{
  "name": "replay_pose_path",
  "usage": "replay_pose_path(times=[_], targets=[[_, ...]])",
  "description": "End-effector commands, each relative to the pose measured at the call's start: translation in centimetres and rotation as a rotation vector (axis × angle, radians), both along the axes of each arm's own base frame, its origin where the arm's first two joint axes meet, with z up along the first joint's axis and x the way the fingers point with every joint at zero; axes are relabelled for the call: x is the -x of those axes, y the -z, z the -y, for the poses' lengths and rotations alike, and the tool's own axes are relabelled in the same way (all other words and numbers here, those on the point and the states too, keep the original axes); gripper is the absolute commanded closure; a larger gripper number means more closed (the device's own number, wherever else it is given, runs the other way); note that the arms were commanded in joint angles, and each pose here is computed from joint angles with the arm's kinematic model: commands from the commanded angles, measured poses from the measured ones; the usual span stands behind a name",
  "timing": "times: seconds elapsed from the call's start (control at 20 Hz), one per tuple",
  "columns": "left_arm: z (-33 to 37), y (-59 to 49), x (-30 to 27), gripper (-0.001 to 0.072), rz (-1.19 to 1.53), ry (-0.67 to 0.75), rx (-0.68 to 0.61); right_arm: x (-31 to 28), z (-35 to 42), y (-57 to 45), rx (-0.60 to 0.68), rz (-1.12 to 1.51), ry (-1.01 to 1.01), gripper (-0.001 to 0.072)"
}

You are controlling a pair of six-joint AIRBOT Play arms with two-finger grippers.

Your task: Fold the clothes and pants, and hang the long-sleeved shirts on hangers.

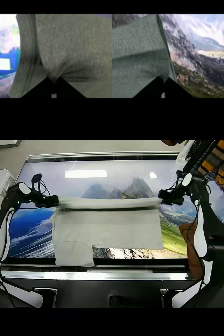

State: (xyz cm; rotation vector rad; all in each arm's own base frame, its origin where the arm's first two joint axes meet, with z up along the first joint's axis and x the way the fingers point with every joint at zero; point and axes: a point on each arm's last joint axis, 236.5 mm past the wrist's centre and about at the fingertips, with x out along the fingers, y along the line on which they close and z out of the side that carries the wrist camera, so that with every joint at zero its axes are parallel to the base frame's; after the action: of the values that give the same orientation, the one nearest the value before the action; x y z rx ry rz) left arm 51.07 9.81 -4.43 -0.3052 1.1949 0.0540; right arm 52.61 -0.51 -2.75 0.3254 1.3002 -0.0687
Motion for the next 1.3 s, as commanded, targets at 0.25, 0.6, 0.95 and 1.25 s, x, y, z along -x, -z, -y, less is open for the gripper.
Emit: replay_pose_path(times=[0.25, 0.6, 0.95, 1.25], targets=[[1.6, 3.1, 6.3, 0.0683, -0.293, 0.069, 0.063, 4.3, -0.7, 4.8, -0.028, -0.251, -0.012, 0.0681], [1.8, 2.3, 8.4, 0.0198, -0.375, 0.009, 0.107, 7.0, -2.7, 2.8, -0.132, -0.322, -0.125, 0.0323], [-0.1, -0.4, 19.6, 0.0177, -0.329, -0.279, 0.36, 11.2, 3.2, -4.1, -0.235, -0.15, -0.081, 0.0324], [5.4, 3.7, 28.2, 0.0178, -0.326, -0.462, 0.525, 17.4, 0.0, -2.3, -0.375, -0.142, -0.036, 0.0333]])
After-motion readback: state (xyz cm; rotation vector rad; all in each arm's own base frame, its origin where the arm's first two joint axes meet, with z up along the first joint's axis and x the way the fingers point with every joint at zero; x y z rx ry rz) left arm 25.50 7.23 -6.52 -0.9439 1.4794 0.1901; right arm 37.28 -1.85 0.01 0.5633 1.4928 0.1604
